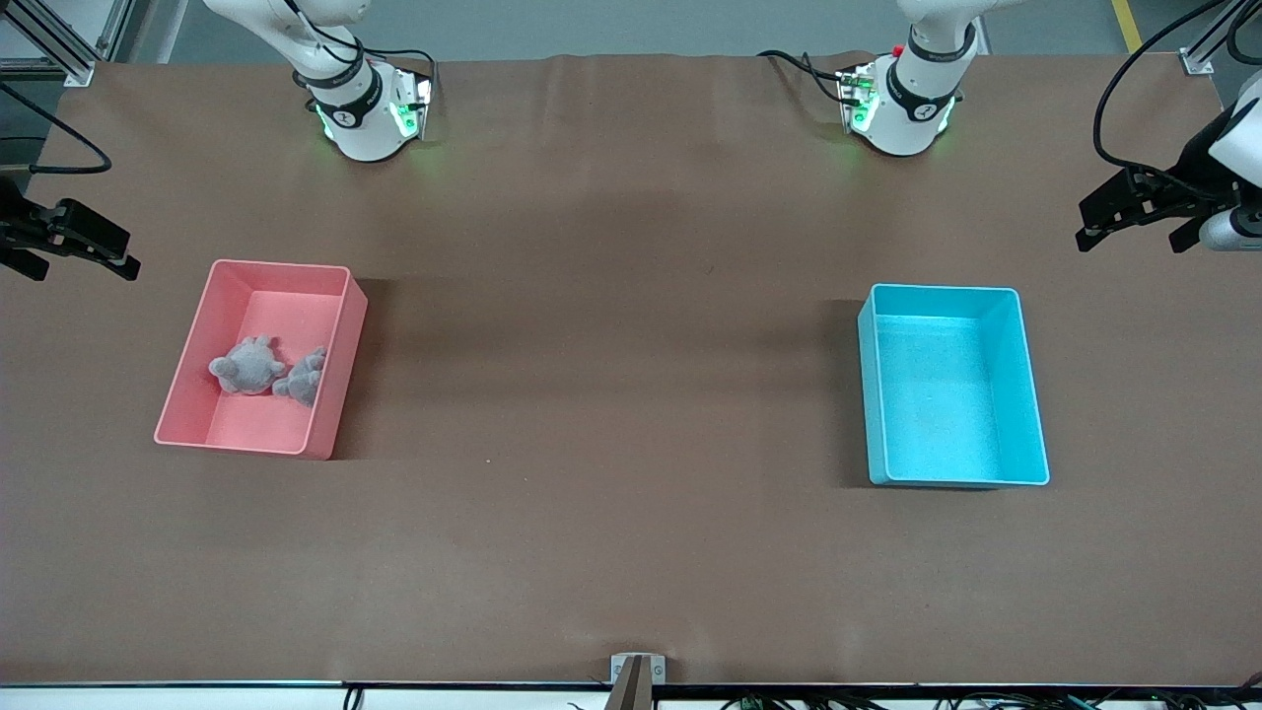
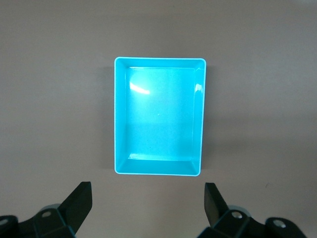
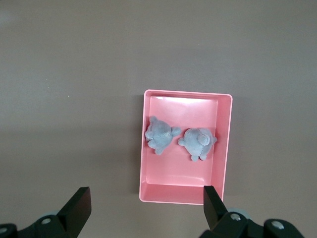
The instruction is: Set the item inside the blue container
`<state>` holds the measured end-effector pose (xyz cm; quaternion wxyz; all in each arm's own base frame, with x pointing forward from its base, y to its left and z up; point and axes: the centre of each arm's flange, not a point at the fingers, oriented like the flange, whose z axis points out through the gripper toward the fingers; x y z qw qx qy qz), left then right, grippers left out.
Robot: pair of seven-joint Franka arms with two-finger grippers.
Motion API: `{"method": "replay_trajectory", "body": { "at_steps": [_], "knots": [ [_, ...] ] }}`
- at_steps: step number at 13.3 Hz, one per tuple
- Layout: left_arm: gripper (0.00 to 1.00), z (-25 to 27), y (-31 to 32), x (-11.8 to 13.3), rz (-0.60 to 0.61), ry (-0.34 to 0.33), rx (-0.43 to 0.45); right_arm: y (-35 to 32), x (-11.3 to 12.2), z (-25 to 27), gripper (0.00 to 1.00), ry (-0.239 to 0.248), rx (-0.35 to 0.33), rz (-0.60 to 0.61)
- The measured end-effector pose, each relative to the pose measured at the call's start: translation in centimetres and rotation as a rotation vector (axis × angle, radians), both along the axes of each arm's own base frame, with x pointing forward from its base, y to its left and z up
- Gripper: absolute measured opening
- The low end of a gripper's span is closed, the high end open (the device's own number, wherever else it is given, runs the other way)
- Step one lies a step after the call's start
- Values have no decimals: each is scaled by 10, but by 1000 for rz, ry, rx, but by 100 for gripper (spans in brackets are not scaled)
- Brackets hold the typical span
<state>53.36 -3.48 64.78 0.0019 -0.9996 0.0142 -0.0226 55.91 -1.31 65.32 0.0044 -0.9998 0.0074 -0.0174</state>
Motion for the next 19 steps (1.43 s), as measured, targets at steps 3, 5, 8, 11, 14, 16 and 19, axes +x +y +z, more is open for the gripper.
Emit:
{"method": "replay_trajectory", "body": {
  "at_steps": [3, 5, 8, 11, 14, 16, 19],
  "knots": [
    [100, 0, 1, 0, 2, 0, 2, 0, 0, 0, 100, 0, 0, 0],
    [100, 0, 2, 0, 5, 0, 2, 0, 0, 0, 100, 0, 0, 0],
    [100, 0, 6, 1, 11, 1, 2, 0, 0, 0, 100, 2, 0, 0],
    [100, -1, 10, 1, 19, 1, 2, 1, 0, 0, 100, 4, 0, 1],
    [100, -2, 10, 2, 19, 4, 1, 2, -1, -1, 100, 7, 0, 4],
    [100, -5, 11, 3, 19, 9, 0, 2, -1, -4, 100, 17, 0, 4],
    [100, -6, 11, 4, 19, 11, -1, -4, 4, -23, 100, 56, -1, -5]
  ]
}}
